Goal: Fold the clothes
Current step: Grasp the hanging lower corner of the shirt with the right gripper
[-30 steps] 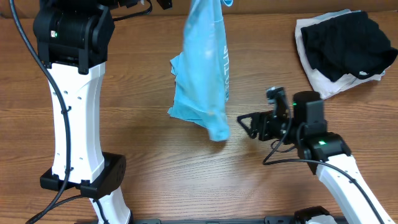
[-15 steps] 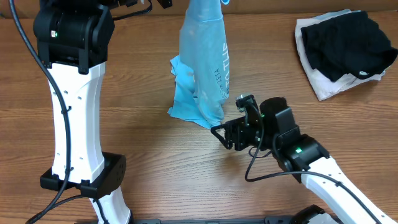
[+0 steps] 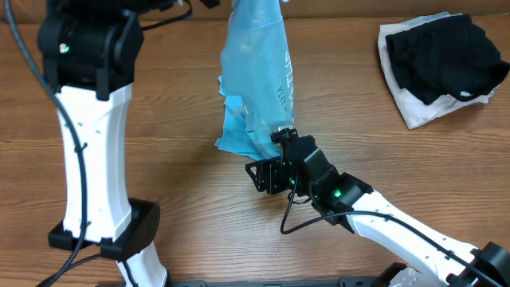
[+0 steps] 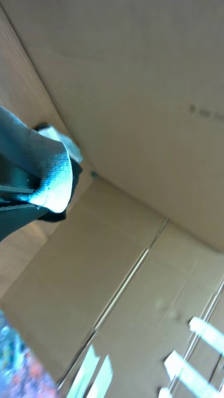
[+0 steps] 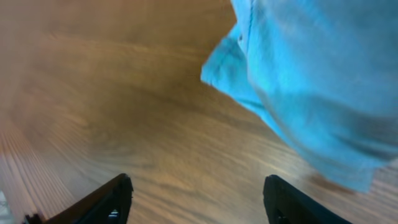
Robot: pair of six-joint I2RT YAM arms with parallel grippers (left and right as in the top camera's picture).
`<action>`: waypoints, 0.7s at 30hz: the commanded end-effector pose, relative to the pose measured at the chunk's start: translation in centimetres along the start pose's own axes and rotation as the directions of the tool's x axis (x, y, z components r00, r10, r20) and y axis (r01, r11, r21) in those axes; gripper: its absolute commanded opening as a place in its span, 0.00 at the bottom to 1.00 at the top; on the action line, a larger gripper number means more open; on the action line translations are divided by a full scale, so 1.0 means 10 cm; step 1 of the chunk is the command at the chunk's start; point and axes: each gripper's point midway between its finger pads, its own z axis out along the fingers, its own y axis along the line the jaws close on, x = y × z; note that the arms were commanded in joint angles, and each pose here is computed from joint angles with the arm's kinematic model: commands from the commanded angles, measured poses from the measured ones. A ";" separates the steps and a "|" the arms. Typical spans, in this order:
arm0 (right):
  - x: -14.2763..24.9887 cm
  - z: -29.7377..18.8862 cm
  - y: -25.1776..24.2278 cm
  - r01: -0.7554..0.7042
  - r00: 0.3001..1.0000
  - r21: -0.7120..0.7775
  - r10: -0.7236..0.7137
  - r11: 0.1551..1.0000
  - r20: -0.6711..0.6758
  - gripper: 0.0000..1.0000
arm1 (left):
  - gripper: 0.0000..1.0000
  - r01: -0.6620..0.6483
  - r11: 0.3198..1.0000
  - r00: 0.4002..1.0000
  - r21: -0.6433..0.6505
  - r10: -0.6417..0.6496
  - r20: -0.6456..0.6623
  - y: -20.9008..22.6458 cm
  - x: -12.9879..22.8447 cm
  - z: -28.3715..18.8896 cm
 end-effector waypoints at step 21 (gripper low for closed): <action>-0.41 0.09 0.32 0.009 0.989 -0.137 0.011 0.991 0.145 0.33 | 0.04 -0.128 0.977 0.970 -0.172 0.160 0.185 -0.95 -0.38 -0.80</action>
